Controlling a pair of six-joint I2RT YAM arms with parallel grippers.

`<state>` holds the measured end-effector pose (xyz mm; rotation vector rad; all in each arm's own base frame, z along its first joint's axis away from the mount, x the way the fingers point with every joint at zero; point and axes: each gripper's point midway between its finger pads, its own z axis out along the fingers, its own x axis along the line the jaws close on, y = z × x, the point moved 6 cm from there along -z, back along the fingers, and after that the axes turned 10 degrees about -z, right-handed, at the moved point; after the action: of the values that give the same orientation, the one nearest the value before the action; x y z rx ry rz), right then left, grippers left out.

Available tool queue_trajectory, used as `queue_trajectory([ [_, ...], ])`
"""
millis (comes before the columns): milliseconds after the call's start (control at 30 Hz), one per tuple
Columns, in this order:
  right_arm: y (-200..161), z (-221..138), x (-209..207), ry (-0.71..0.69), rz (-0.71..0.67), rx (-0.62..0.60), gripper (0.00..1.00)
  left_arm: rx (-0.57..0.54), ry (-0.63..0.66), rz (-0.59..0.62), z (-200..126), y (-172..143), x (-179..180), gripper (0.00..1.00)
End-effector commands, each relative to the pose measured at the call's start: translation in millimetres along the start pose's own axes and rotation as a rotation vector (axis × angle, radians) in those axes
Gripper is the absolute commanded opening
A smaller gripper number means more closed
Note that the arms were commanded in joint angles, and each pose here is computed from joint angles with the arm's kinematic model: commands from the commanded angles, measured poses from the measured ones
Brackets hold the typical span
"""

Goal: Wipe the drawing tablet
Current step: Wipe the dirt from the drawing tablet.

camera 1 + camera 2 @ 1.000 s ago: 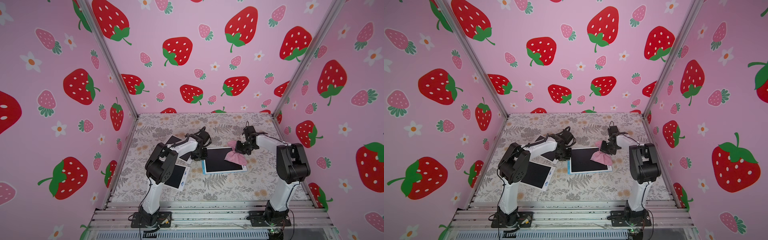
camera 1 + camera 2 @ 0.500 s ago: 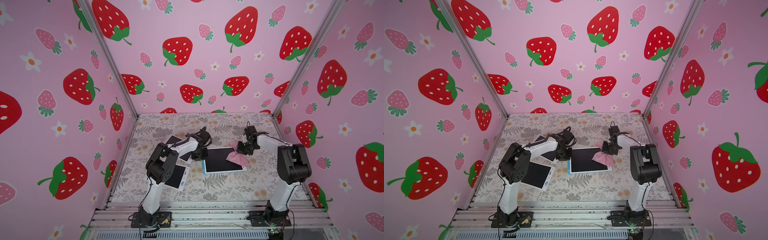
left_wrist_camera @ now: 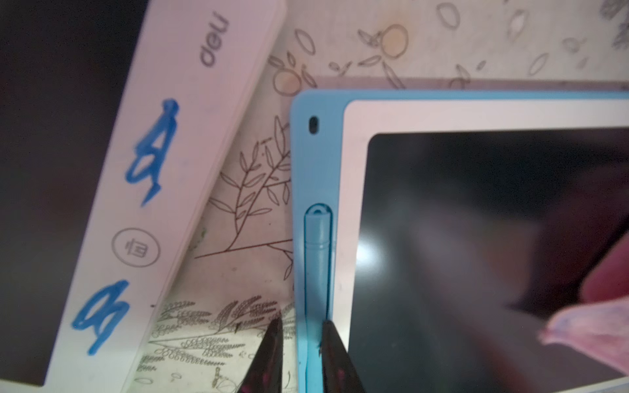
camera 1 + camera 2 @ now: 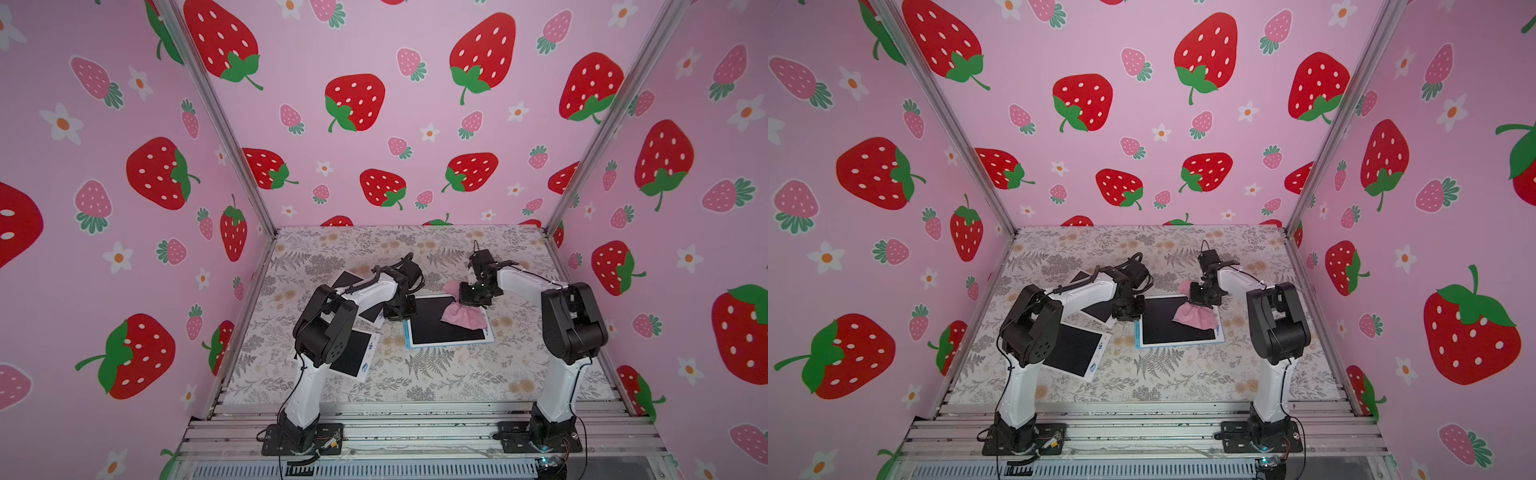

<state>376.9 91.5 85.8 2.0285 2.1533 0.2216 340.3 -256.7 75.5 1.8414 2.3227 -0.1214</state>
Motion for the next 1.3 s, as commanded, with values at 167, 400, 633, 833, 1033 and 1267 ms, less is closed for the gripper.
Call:
queue_trajectory([
  [167, -13.3, 3.3, 40.0, -0.038, -0.175, 0.004, 0.0, 0.117, 0.242, -0.028, 53.5, -23.9, 46.7, 0.21],
  [400, -14.0, 13.8, -12.9, -0.083, -0.01, 0.059, 0.0, 0.124, 0.238, -0.035, 52.8, -25.2, 46.7, 0.2],
  [633, -11.7, 8.4, 26.5, -0.027, -0.126, 0.02, 0.0, 0.124, 0.239, -0.038, 52.9, -26.2, 47.8, 0.2],
  [833, -2.6, 15.5, 11.6, -0.049, -0.036, 0.031, 0.0, 0.121, 0.24, -0.035, 50.2, -26.4, 48.2, 0.2],
  [1033, -6.9, 9.6, -4.1, -0.064, -0.061, 0.022, 0.0, 0.125, 0.237, -0.04, 50.2, -28.3, 49.6, 0.19],
  [1267, -6.4, 4.3, 60.1, -0.05, -0.175, -0.037, 0.0, 0.124, 0.236, -0.039, 48.6, -27.5, 48.5, 0.19],
])
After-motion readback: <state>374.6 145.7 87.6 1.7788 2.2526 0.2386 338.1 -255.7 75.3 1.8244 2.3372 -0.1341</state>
